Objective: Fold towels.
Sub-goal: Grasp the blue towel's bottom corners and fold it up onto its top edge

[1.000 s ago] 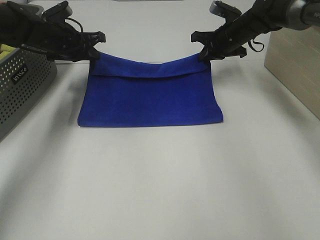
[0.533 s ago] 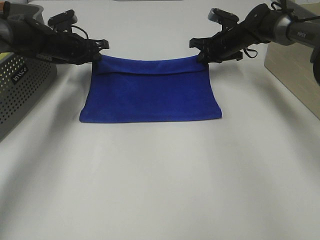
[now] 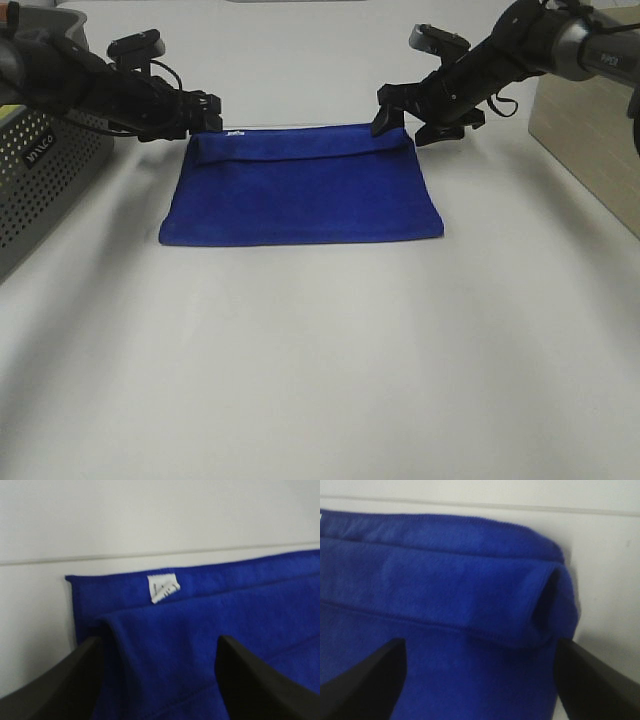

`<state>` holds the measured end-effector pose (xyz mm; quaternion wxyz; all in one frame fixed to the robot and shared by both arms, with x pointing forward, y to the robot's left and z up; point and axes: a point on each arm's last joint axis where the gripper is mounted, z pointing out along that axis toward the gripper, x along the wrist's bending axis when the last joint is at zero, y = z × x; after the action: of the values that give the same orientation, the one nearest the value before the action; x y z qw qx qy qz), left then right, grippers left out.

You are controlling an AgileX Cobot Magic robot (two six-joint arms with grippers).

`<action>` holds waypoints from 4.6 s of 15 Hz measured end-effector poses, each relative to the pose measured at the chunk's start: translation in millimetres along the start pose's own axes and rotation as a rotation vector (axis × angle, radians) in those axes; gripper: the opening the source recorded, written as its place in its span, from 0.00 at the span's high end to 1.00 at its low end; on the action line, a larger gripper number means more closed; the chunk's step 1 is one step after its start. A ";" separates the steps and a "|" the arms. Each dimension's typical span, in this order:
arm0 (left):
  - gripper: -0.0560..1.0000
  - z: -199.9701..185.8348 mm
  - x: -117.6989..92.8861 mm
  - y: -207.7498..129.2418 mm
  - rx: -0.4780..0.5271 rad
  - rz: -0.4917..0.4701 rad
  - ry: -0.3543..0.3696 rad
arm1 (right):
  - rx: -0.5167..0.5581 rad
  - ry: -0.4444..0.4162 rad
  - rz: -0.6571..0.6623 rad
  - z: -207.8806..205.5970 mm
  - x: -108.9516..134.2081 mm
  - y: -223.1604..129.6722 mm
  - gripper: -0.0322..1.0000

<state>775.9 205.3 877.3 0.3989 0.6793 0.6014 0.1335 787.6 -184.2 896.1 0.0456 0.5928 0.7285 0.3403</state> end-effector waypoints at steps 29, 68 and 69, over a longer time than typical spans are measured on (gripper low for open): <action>0.32 -68.3 -9.9 -55.4 0.447 -0.306 0.122 | 0.337 0.028 0.149 -60.3 4.1 -62.2 0.23; 0.92 -92.5 -63.1 -48.3 0.425 -0.305 0.062 | 0.279 -0.004 0.193 -92.3 21.0 -90.9 0.97; 0.92 -84.0 -61.3 -42.4 0.411 -0.303 0.058 | 0.269 -0.009 0.196 -84.8 17.7 -84.9 0.97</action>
<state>675.4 178.9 920.1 0.2505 0.6442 0.7219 -0.0333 671.9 -211.3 920.2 -0.0645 0.6633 0.7060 0.2397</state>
